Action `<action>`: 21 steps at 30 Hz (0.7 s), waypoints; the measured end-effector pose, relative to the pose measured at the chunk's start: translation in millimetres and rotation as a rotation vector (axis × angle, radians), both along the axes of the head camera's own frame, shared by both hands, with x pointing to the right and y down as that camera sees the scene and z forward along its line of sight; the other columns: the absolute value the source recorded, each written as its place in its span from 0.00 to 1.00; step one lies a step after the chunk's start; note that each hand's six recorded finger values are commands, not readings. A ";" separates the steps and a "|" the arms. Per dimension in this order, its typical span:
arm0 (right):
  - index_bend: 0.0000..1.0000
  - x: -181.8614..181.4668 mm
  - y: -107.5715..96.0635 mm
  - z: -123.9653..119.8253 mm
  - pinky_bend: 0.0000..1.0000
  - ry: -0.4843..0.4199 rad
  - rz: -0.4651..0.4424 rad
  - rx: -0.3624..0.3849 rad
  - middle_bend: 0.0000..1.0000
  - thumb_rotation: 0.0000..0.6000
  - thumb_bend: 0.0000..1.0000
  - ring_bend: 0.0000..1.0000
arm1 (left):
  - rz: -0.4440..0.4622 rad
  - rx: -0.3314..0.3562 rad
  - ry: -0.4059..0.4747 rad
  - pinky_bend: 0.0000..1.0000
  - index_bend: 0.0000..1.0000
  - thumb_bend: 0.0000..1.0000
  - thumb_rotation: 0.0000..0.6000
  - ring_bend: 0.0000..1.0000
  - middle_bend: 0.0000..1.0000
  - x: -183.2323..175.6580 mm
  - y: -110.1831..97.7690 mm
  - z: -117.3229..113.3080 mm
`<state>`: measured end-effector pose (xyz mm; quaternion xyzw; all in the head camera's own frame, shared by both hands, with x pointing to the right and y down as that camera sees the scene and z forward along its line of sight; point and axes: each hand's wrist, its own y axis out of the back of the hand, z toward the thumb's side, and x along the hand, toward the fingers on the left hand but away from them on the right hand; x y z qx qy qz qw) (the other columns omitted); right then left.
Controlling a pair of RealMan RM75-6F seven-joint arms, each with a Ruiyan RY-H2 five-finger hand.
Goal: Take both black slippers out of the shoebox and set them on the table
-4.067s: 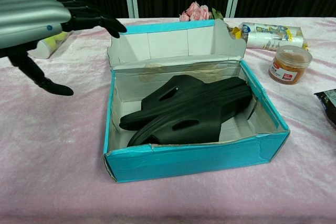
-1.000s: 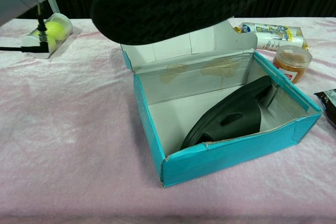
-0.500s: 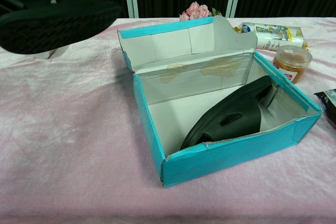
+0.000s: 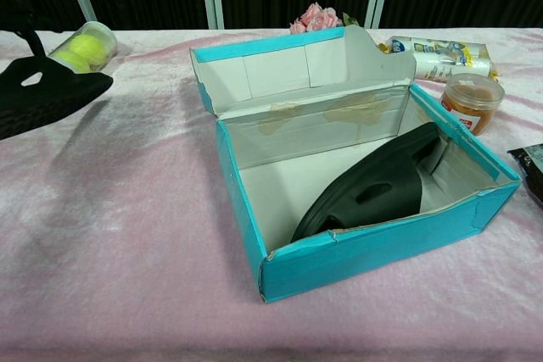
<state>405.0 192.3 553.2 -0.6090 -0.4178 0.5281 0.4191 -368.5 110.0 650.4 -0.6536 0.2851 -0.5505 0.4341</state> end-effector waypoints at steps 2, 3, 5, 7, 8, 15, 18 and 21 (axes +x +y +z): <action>0.00 -1.2 -0.4 0.0 0.05 0.000 -0.003 0.000 0.00 1.00 0.09 0.00 | 0.019 -0.010 -0.034 0.04 0.02 0.00 1.00 0.08 0.14 2.3 2.1 6.0; 0.00 -1.8 -0.6 -0.1 0.05 0.000 -0.005 -0.001 0.00 1.00 0.08 0.00 | 0.028 -0.017 -0.046 0.03 0.01 0.00 1.00 0.05 0.09 4.0 3.6 8.7; 0.00 -3.5 -1.4 -1.0 0.05 -0.003 -0.013 0.001 0.00 1.00 0.05 0.00 | 0.041 -0.033 -0.055 0.01 0.00 0.00 1.00 0.01 0.04 7.2 6.7 11.8; 0.00 -5.5 -3.0 -2.3 0.05 -0.006 -0.025 0.003 0.00 1.00 0.02 0.00 | 0.036 -0.053 -0.032 0.00 0.00 0.00 1.00 0.00 0.03 10.0 10.2 11.7; 0.00 -6.6 -4.2 -2.8 0.05 -0.007 -0.032 0.004 0.00 1.00 0.01 0.00 | 0.032 -0.063 -0.017 0.00 0.00 0.00 1.00 0.00 0.04 10.9 11.9 10.4; 0.00 -35.6 -21.4 -5.1 0.05 -0.038 -0.158 0.006 0.00 1.00 0.02 0.00 | 0.031 -0.025 0.049 0.02 0.00 0.00 1.00 0.07 0.17 8.3 21.3 -14.3; 0.01 -60.8 -33.4 -2.8 0.05 -0.071 -0.258 -0.003 0.01 1.00 0.05 0.00 | 0.021 0.018 0.122 0.02 0.00 0.00 1.00 0.07 0.17 4.7 25.4 -31.3; 0.05 -86.4 -44.4 3.8 0.05 -0.097 -0.359 -0.028 0.03 1.00 0.05 0.00 | 0.006 0.080 0.186 0.02 0.00 0.00 1.00 0.07 0.16 -4.3 32.7 -54.3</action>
